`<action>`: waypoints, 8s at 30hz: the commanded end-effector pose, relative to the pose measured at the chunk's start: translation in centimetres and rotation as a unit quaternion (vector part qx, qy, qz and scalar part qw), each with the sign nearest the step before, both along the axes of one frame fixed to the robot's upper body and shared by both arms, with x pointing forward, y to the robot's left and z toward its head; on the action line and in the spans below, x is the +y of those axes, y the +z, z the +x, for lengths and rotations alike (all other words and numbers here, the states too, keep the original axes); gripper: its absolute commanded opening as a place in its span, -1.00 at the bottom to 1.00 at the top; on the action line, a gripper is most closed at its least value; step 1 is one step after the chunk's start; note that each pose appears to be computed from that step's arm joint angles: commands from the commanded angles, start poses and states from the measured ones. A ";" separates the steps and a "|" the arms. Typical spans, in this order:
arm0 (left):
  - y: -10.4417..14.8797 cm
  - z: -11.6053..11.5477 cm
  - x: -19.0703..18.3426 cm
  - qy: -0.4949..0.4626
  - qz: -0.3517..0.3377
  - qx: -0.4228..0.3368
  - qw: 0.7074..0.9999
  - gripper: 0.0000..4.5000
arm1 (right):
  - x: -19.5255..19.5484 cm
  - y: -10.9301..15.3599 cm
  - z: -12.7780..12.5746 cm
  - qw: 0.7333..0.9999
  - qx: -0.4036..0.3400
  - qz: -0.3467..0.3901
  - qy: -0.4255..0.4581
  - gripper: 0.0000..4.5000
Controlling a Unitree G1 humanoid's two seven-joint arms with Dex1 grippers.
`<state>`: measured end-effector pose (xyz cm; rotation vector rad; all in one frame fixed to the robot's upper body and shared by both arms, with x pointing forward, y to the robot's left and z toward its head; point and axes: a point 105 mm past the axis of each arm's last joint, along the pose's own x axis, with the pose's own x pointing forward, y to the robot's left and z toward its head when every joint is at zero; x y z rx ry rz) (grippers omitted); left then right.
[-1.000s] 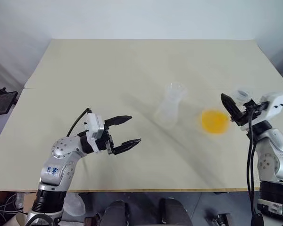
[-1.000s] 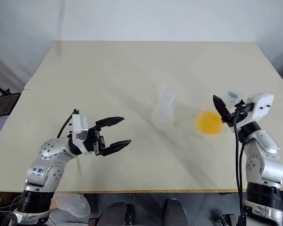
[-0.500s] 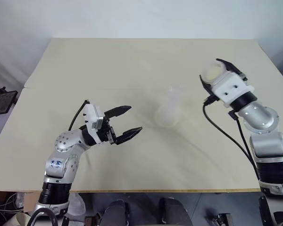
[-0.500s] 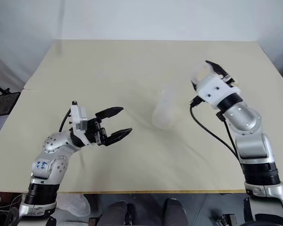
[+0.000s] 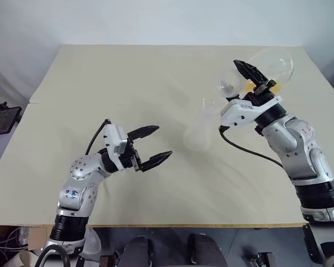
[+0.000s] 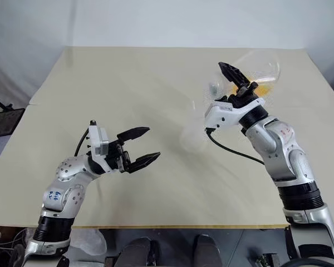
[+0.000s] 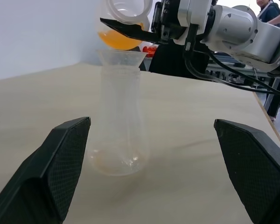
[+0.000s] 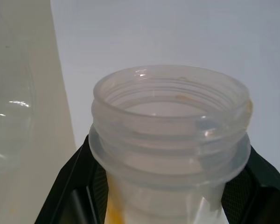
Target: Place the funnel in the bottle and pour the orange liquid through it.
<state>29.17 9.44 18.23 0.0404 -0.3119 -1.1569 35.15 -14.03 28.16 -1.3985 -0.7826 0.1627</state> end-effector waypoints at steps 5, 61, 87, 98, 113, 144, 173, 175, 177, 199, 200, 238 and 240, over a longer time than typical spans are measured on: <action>0.8 -0.1 -0.2 0.002 0.000 -0.023 1.000 1.00 | -0.2 1.6 -0.1 0.999 -0.040 -0.006 -0.014 0.13; 1.2 -0.1 -0.3 0.018 -0.007 -0.035 0.999 1.00 | 0.9 0.8 0.4 0.988 -0.104 -0.111 -0.033 0.13; 1.1 -0.1 -0.3 0.023 -0.010 -0.037 0.999 1.00 | 0.9 0.6 0.4 0.985 -0.114 -0.125 -0.035 0.13; 1.1 -0.2 -0.2 0.024 -0.011 -0.037 0.999 1.00 | 1.1 0.7 0.3 0.984 -0.123 -0.126 -0.034 0.13; 1.3 -0.2 -0.3 0.023 -0.021 -0.040 0.999 1.00 | 1.1 0.8 0.1 0.982 -0.134 -0.132 -0.031 0.13; 1.3 -0.1 -0.9 0.024 -0.031 -0.044 0.998 1.00 | 0.9 0.8 0.0 0.975 -0.151 -0.158 -0.028 0.13; 1.0 -0.1 -1.2 0.025 -0.029 -0.044 0.998 1.00 | 0.6 1.0 -0.1 0.973 -0.158 -0.164 -0.025 0.13; 1.0 -0.1 -1.3 0.025 -0.030 -0.045 0.998 1.00 | 0.5 0.9 -0.2 0.973 -0.159 -0.167 -0.025 0.13; 1.0 -0.1 -1.3 0.026 -0.031 -0.045 0.998 1.00 | 0.5 0.9 -0.2 0.973 -0.159 -0.168 -0.025 0.13; 0.9 -0.1 -1.3 0.030 -0.037 -0.046 0.998 1.00 | 0.5 0.6 0.0 0.971 -0.167 -0.166 -0.031 0.13; 0.9 -0.1 -1.3 0.030 -0.037 -0.046 0.998 1.00 | 0.5 0.6 0.0 0.971 -0.166 -0.166 -0.031 0.13; 0.4 -0.3 -1.2 0.010 -0.025 -0.028 0.999 1.00 | -14.2 -3.4 -4.1 0.716 0.294 0.623 0.114 0.13; 0.4 -0.3 -1.2 0.010 -0.024 -0.029 0.999 1.00 | -13.6 -4.4 -3.9 0.715 0.308 0.618 0.109 0.13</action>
